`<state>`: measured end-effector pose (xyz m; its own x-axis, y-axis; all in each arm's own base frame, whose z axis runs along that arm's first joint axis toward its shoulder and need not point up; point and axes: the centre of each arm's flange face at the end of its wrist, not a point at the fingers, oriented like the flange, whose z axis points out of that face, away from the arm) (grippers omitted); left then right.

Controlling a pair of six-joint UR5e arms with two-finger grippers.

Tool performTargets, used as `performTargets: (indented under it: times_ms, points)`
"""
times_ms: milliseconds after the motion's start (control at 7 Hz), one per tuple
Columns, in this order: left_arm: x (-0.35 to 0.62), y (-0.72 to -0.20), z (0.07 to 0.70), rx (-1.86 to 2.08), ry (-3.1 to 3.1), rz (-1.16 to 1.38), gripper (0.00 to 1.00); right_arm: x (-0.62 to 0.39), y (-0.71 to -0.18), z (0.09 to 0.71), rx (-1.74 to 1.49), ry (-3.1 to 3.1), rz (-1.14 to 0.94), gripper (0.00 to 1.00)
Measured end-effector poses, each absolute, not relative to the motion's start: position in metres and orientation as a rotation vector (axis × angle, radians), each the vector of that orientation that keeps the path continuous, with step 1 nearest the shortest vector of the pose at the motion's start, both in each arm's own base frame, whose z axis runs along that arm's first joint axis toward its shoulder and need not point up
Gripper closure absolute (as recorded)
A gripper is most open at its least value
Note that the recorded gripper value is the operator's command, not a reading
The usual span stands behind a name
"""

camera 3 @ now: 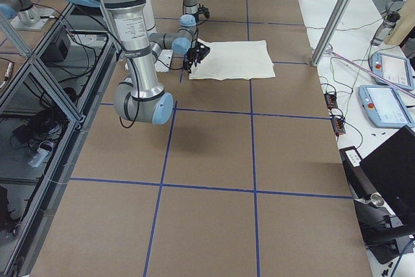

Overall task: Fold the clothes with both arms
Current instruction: 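Move the right gripper to the near corner beside the left gripper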

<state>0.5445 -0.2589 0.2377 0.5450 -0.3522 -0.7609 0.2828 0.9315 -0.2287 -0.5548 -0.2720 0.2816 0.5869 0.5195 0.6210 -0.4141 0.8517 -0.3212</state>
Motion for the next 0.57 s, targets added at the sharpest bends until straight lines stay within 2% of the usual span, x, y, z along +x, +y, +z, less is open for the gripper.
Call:
performTargets:
  times_ms: [571]
  points:
    - [0.5442, -0.2591, 0.2354, -0.081, 0.925, -0.377, 1.00, -0.5644, -0.2717, 0.2871, -0.142, -0.736, 0.542, 0.00]
